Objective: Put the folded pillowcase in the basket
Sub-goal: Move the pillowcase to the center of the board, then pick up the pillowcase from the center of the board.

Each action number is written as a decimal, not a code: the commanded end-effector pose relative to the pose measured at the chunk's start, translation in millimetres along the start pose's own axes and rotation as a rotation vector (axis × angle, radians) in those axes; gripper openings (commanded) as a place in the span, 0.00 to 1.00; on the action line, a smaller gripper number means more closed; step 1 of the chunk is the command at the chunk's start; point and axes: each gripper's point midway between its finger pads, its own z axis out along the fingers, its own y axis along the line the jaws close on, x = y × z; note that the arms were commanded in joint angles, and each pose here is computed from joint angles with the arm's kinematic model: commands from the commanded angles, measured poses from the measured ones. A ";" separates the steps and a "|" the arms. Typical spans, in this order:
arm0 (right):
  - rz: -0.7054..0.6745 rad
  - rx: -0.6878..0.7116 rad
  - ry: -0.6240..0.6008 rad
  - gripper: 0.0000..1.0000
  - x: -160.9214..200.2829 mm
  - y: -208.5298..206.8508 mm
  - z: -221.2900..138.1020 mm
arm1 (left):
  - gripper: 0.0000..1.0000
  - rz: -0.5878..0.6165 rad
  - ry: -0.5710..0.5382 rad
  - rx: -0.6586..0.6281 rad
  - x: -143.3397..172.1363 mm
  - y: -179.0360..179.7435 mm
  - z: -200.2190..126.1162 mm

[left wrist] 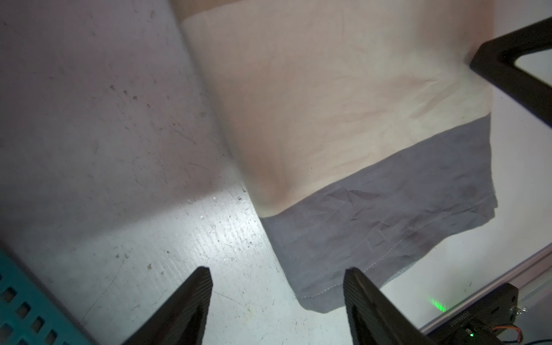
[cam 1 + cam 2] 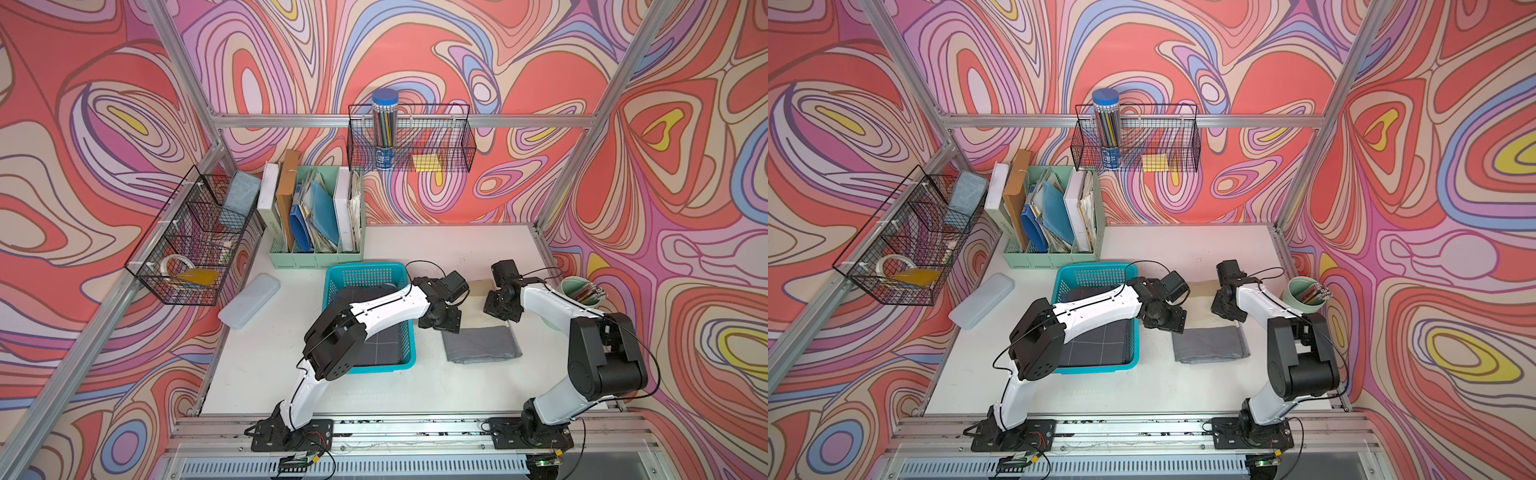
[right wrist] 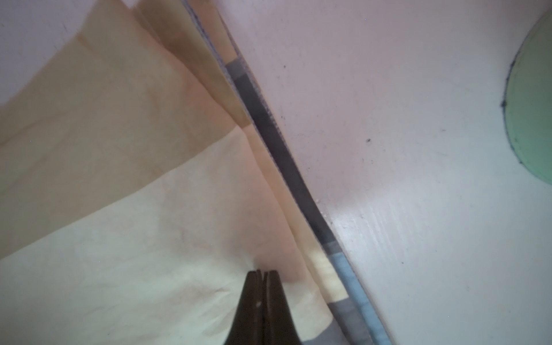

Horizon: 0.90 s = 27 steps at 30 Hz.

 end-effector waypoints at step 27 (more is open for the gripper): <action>-0.013 -0.060 -0.008 0.00 0.0 6.6 -13.0 | 0.59 -0.121 -0.045 0.208 -9.6 -16.7 71.1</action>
